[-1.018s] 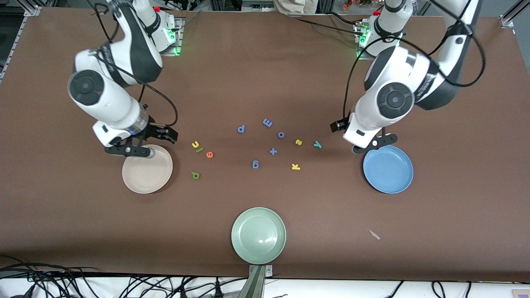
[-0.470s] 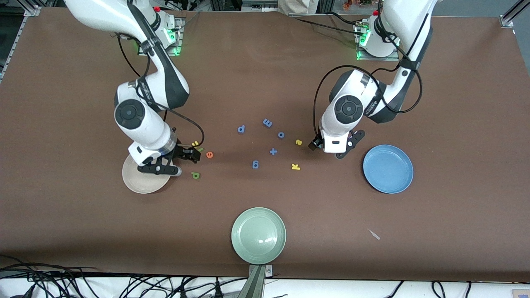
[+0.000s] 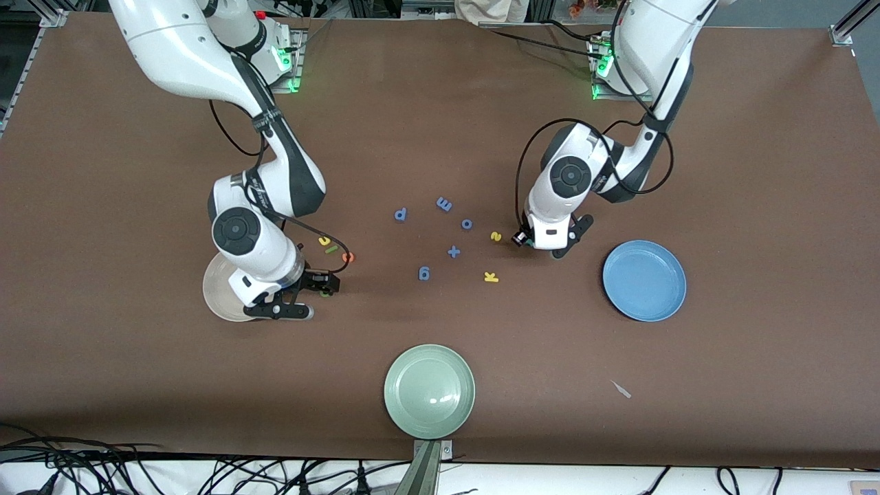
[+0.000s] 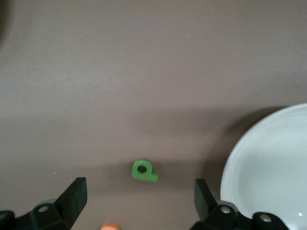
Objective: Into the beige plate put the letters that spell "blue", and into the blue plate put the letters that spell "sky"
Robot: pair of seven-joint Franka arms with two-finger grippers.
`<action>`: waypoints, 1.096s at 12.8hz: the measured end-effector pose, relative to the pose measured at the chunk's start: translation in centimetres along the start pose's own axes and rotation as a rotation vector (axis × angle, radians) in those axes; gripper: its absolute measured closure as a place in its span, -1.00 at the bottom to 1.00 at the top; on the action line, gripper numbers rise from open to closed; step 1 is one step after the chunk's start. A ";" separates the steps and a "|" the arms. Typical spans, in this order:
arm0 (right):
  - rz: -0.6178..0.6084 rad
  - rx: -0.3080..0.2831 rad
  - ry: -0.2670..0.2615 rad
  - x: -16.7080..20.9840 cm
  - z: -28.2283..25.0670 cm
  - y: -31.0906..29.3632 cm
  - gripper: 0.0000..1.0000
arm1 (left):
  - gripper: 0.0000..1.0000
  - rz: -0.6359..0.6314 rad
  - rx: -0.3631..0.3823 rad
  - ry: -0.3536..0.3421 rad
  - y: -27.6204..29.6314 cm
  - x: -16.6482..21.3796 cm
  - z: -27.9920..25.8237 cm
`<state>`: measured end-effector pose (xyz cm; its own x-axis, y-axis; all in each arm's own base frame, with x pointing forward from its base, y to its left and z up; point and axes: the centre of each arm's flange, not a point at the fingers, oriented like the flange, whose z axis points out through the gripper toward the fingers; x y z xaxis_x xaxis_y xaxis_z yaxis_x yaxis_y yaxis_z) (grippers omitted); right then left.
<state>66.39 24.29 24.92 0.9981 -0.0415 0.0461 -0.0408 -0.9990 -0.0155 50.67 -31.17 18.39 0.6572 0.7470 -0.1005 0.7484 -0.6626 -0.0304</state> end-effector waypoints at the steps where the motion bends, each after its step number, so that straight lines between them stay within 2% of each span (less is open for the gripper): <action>1: -0.005 0.000 0.001 0.5 0.7 0.0 -0.99 | 0.00 0.000 -0.004 0.000 0.1 -0.4 0.7; 6: -0.023 0.003 0.003 1.8 4.0 -0.3 -0.91 | 0.01 -0.013 -0.016 0.007 0.2 0.3 1.1; 10: -0.016 0.000 -0.022 1.3 5.9 -0.1 -0.89 | 0.01 -0.019 -0.033 0.013 0.3 0.8 1.0; 11: -0.014 -0.001 -0.029 1.1 6.3 -0.1 -0.89 | 0.12 -0.019 -0.031 0.013 0.3 0.8 1.2; 12: -0.007 0.003 -0.038 0.9 6.5 0.0 -0.89 | 0.13 -0.019 -0.032 0.013 0.3 0.8 1.2; 14: 0.027 0.032 -0.059 0.6 6.9 0.0 -0.89 | 0.51 -0.019 -0.038 0.015 0.4 0.8 1.0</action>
<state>67.30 24.41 18.05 0.9977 -0.0667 -0.0141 -0.0673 -0.9966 -0.0483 51.43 -30.86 17.29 0.6436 0.7605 -0.0857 0.7637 -0.6456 0.0060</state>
